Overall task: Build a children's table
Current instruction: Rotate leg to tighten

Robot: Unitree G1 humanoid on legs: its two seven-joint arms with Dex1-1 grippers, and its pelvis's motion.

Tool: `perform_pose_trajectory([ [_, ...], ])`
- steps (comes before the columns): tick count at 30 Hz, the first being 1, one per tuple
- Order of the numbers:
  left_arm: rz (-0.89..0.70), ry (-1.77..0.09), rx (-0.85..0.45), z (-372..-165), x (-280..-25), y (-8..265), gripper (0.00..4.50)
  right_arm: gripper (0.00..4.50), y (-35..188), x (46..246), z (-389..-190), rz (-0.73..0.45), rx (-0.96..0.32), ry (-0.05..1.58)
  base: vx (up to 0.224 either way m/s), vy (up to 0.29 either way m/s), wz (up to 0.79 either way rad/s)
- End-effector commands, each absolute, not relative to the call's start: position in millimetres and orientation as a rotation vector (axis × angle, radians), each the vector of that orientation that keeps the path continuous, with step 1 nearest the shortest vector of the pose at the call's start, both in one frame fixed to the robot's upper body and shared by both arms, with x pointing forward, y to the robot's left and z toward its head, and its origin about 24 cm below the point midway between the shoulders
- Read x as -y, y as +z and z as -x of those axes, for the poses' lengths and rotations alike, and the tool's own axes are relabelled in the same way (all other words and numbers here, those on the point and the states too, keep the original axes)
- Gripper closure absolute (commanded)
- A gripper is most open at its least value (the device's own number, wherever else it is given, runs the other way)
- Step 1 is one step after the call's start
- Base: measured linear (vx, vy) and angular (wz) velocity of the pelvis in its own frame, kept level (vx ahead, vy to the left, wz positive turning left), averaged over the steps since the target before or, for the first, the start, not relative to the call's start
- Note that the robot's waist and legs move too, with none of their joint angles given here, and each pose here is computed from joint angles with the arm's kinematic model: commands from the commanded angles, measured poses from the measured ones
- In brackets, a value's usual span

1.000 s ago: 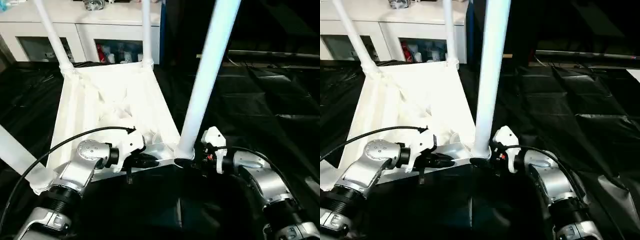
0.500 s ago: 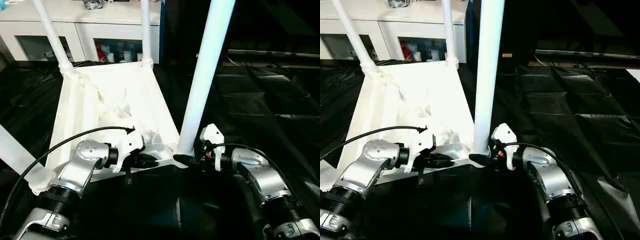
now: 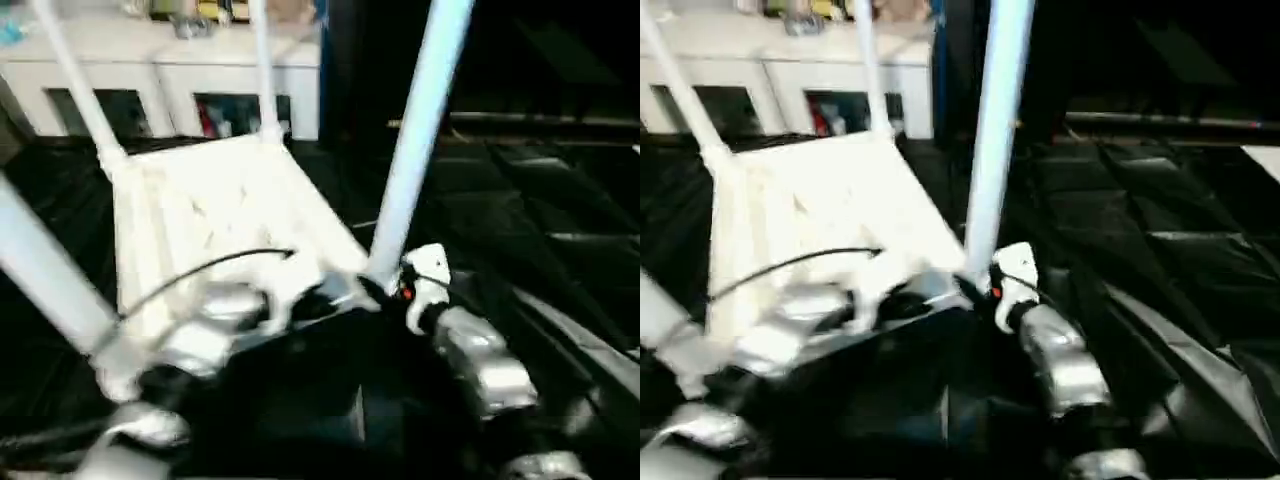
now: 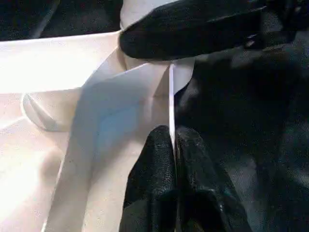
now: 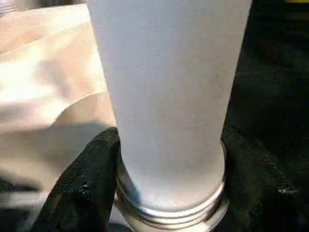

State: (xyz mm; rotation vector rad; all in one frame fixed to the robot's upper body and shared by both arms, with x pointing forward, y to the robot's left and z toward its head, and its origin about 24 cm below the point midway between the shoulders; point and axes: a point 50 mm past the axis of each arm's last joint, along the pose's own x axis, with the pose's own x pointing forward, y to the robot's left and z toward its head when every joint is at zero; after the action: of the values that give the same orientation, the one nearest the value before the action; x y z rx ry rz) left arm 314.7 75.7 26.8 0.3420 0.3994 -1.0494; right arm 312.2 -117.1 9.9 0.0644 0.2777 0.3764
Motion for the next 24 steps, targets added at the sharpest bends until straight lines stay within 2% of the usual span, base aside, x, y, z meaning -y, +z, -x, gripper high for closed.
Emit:
perform_pose_trajectory([
  [1,-0.301,-0.978,-0.466,-306.6,-56.7,4.6,4.5,1.78,-12.2,94.9,-303.9,-0.064,-0.403,0.369,0.0,0.0,0.0],
  [7,-0.314,-1.013,-0.449,-307.3,-56.4,6.9,4.5,1.78,1.1,82.9,-313.8,0.003,-0.335,0.436,0.0,0.0,0.0],
  [9,-0.313,-1.039,-0.444,-306.5,-63.3,7.7,4.5,1.08,6.6,86.4,-315.1,-0.011,-0.294,0.478,0.0,0.0,0.0],
  [12,-0.305,-1.079,-0.443,-304.1,-72.5,8.0,4.5,0.98,12.2,93.1,-316.2,-0.025,-0.259,0.526,0.0,0.0,0.0],
  [13,-0.304,-1.09,-0.448,-303.4,-77.8,7.4,4.5,0.67,14.2,95.3,-315.6,-0.007,-0.253,0.578,0.0,0.0,0.0],
  [16,-0.311,-1.125,-0.446,-301.5,-90.8,7.8,4.5,0.49,19.0,101.4,-311.2,0.022,-0.253,0.725,0.0,0.0,0.0],
  [20,-0.302,-1.207,-0.466,-295.5,-108.5,10.3,4.5,0.49,26.0,118.4,-302.6,0.127,-0.244,0.914,0.0,0.0,0.0],
  [24,-0.311,-1.282,-0.495,-289.2,-118.9,11.5,4.5,0.49,32.0,129.4,-300.6,0.133,-0.243,0.972,0.0,0.0,0.0],
])
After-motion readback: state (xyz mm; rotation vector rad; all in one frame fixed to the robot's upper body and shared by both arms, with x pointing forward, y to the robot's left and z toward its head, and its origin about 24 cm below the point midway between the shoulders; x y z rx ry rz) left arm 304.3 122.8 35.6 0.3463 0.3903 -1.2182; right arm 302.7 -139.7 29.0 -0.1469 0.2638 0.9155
